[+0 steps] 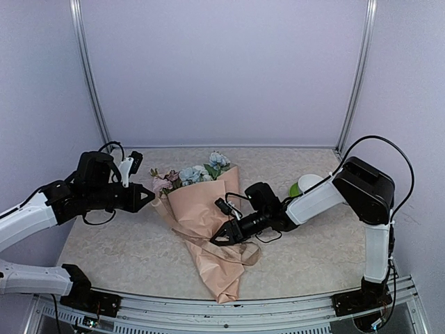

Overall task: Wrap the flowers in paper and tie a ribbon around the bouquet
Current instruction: Move the folded bouquet to the right side of the ribbon, then cross the ribbon over the folded bouquet.

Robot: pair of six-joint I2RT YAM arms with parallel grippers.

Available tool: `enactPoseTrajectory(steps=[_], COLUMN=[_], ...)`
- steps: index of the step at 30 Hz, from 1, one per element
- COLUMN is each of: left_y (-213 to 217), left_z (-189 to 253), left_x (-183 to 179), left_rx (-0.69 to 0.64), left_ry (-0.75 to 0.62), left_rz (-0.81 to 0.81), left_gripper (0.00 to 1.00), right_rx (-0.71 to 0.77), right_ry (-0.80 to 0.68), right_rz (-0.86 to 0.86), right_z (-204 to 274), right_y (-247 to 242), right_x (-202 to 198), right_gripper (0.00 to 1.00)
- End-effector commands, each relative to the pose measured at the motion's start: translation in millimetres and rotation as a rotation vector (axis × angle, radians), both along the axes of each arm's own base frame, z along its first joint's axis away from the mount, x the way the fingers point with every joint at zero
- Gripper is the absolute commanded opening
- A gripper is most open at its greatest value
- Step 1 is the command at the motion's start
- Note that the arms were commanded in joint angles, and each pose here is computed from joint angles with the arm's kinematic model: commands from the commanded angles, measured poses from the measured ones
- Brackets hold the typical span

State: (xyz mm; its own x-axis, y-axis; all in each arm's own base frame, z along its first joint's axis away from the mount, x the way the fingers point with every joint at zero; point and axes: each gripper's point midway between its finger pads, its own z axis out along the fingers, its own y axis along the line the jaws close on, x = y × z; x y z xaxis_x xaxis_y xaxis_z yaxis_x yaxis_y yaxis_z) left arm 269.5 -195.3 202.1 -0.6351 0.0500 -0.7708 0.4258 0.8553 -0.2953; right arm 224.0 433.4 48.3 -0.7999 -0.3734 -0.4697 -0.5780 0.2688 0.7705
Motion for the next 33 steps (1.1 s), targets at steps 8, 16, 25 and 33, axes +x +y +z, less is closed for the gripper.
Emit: enactPoseTrajectory(steps=[8,16,25,33], left_y=[-89,-144,-159,-129], left_z=[19,-69,-24,-53], left_x=[-165,-189,-196,-60], left_rx=[-0.182,0.113,0.060,0.130], left_ry=[0.020,0.130,-0.064,0.022], left_rz=[-0.671,-0.856,-1.083,-0.655], left_gripper=[0.00,0.08,0.99,0.99], right_rx=[-0.074,-0.094,-0.090,-0.090], right_ry=[0.051,0.059,0.042,0.054], right_rz=[-0.034,-0.037,-0.043,-0.034], right_z=[-27,-33,-28,-30], right_y=[-8,-9,-8,-8], right_x=[5,5,8,6], right_gripper=[0.51,0.50,0.50,0.49])
